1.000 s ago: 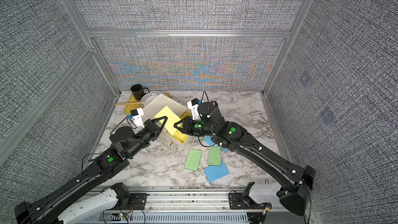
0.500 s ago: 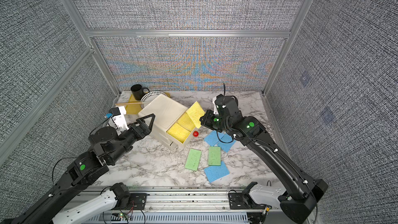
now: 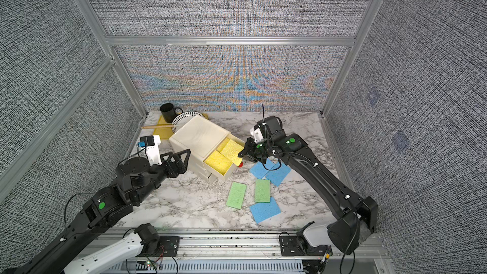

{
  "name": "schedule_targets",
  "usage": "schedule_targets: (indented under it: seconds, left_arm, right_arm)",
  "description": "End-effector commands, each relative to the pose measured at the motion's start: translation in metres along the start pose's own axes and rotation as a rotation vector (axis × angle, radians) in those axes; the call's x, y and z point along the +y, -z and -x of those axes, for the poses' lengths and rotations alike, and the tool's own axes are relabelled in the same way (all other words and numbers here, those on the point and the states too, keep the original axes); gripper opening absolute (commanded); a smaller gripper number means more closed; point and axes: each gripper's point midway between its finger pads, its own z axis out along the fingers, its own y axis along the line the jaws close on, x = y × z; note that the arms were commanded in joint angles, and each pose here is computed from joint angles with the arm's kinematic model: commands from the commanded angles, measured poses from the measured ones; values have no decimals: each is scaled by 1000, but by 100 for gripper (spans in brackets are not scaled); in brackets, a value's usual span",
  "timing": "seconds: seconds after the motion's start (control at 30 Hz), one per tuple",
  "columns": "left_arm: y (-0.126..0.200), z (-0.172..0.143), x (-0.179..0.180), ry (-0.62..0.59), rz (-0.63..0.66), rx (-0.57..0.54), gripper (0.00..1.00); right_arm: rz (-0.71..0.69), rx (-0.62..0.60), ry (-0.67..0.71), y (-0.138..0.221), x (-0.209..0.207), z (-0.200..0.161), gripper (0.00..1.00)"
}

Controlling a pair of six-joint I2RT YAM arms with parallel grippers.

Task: Please put the sticky notes in the drawer by color
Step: Place the sponge in the drawer.

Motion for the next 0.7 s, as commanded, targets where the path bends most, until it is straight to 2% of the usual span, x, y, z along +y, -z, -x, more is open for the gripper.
schedule_targets:
  seconds: [0.0, 0.27, 0.67]
  left_arm:
    - [-2, -2, 2, -45, 9, 3, 90]
    - [-5, -2, 2, -86, 16, 5, 90]
    - [-12, -6, 1, -117, 21, 18, 90]
  right_arm:
    - [66, 28, -8, -3, 16, 2, 0]
    - [63, 70, -49, -22, 17, 19, 0]
    - [66, 47, -102, -45, 11, 42, 0]
